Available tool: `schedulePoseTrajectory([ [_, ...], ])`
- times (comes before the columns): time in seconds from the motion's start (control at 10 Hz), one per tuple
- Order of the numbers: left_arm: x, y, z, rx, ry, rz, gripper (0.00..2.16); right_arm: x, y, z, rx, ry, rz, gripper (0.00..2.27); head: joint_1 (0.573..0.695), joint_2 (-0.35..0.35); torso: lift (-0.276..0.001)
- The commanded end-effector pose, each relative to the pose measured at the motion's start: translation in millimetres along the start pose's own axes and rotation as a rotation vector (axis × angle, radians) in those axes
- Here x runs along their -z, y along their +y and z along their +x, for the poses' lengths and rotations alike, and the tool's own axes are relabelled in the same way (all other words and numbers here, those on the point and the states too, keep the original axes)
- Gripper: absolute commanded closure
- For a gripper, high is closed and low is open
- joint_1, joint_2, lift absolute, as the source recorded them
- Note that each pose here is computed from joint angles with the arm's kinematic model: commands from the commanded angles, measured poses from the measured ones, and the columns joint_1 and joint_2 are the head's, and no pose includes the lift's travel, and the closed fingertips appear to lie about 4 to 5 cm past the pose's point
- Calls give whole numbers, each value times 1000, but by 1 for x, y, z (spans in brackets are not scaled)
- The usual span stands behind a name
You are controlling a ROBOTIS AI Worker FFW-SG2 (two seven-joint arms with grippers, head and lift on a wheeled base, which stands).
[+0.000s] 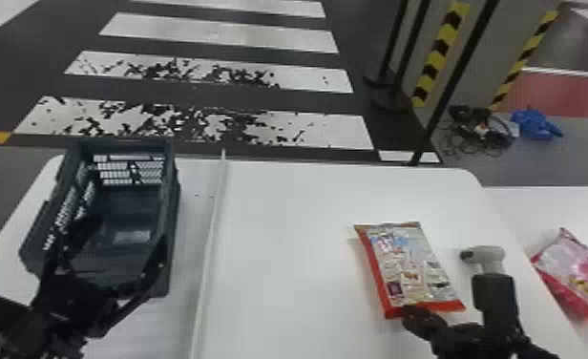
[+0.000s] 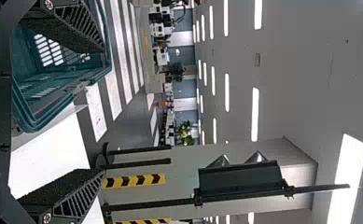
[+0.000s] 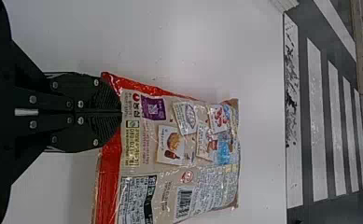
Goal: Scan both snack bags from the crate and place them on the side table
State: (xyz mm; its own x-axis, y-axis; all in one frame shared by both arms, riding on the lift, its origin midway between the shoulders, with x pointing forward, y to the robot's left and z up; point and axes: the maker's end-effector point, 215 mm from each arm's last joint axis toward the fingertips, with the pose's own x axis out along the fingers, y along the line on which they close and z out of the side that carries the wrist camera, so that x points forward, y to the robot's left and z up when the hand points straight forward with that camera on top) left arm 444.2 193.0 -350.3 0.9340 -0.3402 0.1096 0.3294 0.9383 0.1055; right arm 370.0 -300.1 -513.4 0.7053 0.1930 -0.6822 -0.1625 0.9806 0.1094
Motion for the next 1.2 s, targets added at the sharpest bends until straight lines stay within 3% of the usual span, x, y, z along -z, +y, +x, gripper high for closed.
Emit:
schedulePoseTrajectory([
  [0.0,0,0,0,0,-1,0,80,4,3,-1,-7,2,14,2243,695,-147,-98],
  [0.3,1,-1,0,1,3,-2,80,-1,17,-8,-29,-3,9,2223,695,-137,-98],
  [0.4,0,0,-1,0,0,-1,80,-4,16,-21,-28,11,47,1970,695,-134,-98],
  [0.5,2,1,-1,-1,5,0,80,-18,17,-40,-52,-33,88,1379,695,-134,-98],
  [0.6,0,0,-1,0,0,0,80,-35,11,-56,-52,-76,108,522,695,-137,-98],
  [0.7,-2,-1,0,3,-4,-1,80,-48,-6,-63,-17,-107,102,70,695,-144,-98],
  [1.1,-2,2,-1,-1,4,0,80,-81,-106,-76,176,-204,134,63,695,-239,-98],
])
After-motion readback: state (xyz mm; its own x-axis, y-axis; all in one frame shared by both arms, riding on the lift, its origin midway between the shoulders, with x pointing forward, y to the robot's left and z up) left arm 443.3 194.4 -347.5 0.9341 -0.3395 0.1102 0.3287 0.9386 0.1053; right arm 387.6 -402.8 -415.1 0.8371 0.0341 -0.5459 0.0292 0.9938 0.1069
